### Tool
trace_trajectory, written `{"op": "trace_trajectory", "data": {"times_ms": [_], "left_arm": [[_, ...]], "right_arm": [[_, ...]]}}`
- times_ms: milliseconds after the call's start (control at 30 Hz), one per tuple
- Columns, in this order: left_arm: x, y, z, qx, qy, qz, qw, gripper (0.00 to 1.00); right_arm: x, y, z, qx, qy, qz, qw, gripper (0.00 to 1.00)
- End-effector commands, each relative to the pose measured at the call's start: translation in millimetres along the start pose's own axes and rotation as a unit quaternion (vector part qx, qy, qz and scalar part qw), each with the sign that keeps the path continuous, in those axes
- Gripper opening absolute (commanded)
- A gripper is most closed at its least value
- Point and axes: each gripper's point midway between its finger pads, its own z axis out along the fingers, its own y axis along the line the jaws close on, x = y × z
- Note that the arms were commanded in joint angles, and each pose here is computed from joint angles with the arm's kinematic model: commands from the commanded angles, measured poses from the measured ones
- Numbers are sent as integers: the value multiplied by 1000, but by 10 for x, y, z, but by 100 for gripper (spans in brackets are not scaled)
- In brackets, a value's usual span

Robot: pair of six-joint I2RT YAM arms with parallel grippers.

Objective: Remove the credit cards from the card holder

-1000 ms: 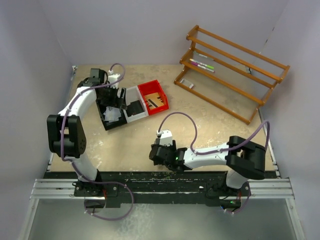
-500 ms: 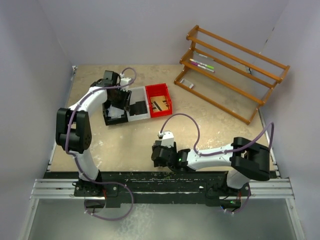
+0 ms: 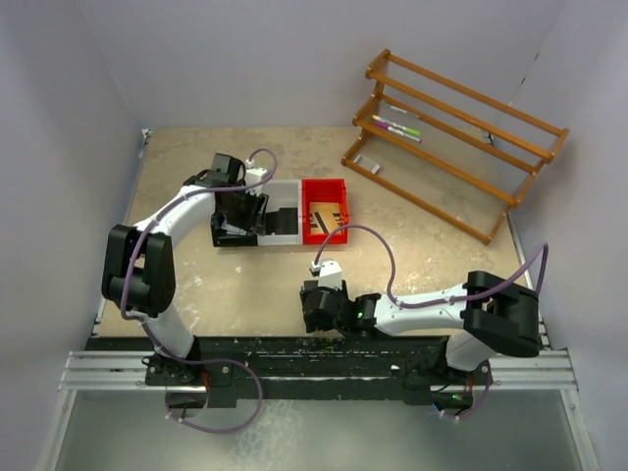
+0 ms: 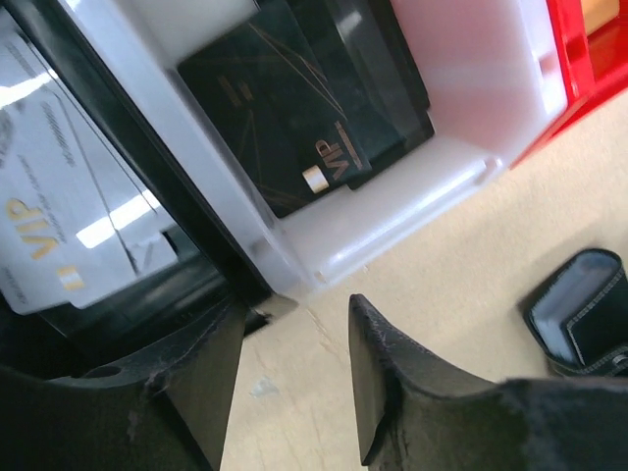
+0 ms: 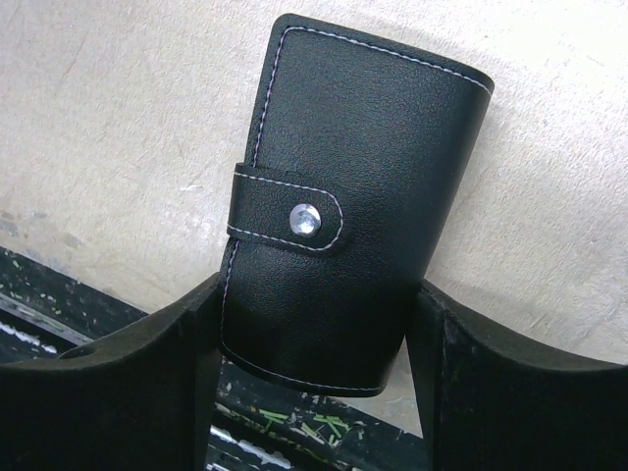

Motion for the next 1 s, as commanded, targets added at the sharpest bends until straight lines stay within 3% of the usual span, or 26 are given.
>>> {"op": "trace_trajectory", "data": {"times_ms": [0, 267, 367, 500, 967], "left_arm": [[-29, -272, -194, 47, -32, -18, 998, 53], [-72, -460, -571, 84, -33, 32, 995, 82], [-189, -478, -882, 94, -67, 40, 992, 99], [-269, -575, -1205, 134, -102, 29, 985, 99], [-235, -1277, -1560, 342, -90, -40, 934, 99]], "right_arm": [[-60, 16, -8, -11, 2, -29, 1000, 56], [-485, 98, -43, -27, -35, -65, 997, 52], [-700, 161, -129, -38, -59, -76, 995, 51], [-965, 242, -268, -50, -91, -75, 992, 50], [-2045, 949, -796, -129, -209, -82, 966, 49]]}}
